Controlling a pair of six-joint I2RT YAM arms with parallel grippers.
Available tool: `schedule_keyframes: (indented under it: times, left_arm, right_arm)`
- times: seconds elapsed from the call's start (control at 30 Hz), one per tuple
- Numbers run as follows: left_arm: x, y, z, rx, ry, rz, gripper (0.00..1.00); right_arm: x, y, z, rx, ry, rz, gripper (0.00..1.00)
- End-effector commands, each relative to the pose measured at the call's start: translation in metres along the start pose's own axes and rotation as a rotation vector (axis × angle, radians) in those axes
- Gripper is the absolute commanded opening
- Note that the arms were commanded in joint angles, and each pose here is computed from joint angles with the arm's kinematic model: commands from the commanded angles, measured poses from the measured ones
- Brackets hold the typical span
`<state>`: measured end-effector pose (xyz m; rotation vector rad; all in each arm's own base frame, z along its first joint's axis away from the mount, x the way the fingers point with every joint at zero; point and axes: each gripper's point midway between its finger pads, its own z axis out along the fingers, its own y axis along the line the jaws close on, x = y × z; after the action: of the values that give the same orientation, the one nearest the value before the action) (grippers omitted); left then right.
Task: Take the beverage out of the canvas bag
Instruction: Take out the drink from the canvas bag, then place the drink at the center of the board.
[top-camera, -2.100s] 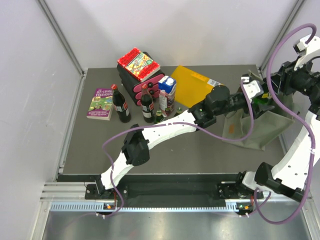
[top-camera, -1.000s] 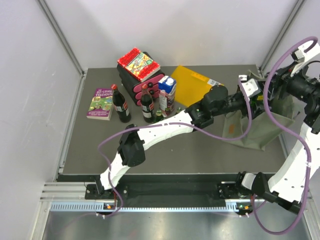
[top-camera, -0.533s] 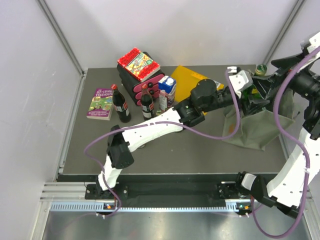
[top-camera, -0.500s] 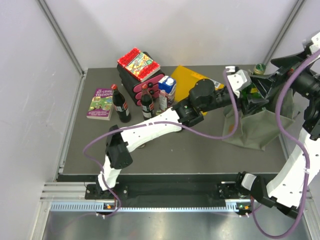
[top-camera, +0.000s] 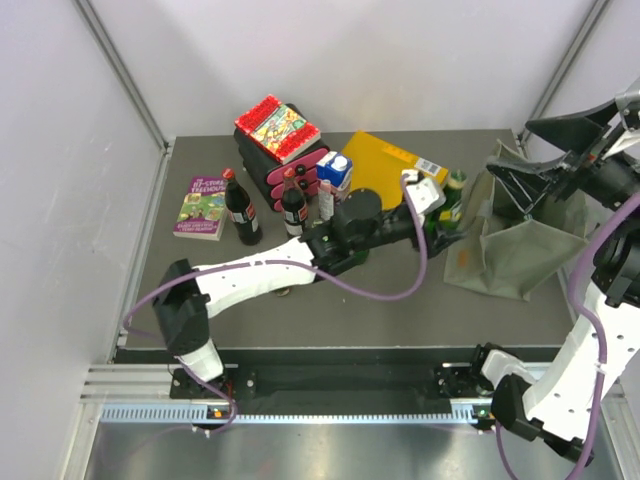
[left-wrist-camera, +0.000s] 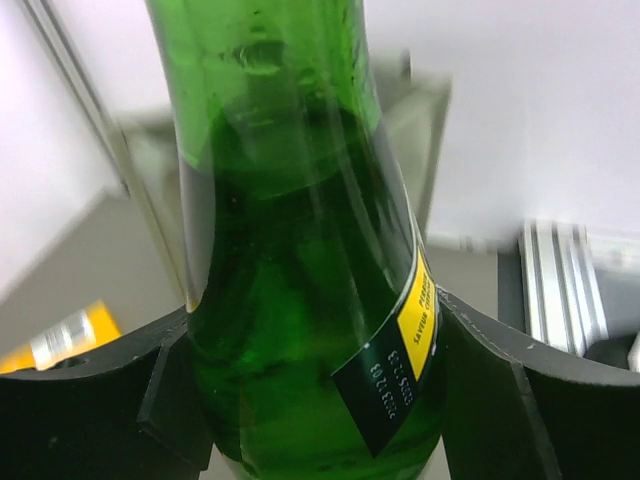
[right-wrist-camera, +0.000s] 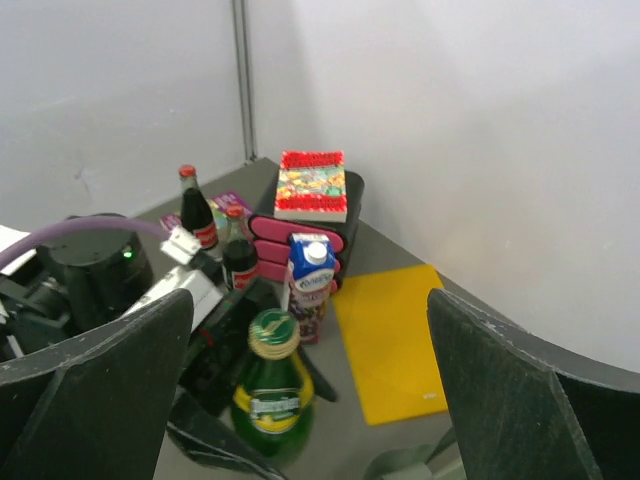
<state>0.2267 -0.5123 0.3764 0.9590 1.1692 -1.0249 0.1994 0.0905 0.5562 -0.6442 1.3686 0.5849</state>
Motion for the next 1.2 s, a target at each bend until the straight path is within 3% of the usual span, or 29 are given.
schedule_keyframes:
  times: [0.0,0.33,0.67,0.97,1.17]
  left_arm:
    - [-0.091,-0.005,-0.047,-0.030,-0.263,0.093,0.00]
    - [0.018,-0.009,-0.111,-0.111,-0.171,0.041,0.00]
    - [0.069,-0.010,-0.143,-0.153,-0.147,0.056,0.00]
    - [0.117,-0.006,-0.164,-0.203,-0.108,0.029,0.00]
    - [0.137,-0.003,-0.172,-0.221,-0.085,0.036,0.00]
  right_arm:
    - [0.036,-0.014,-0.003,0.044,0.087,-0.014,1.00]
    - [0.119,-0.033,-0.013,0.136,0.265,0.033,1.00]
    - [0.162,-0.016,-0.015,0.072,0.340,0.009,1.00]
    - [0.212,0.027,-0.015,-0.086,0.456,0.018,1.00]
    - [0.257,0.077,-0.014,-0.348,0.544,-0.055,0.99]
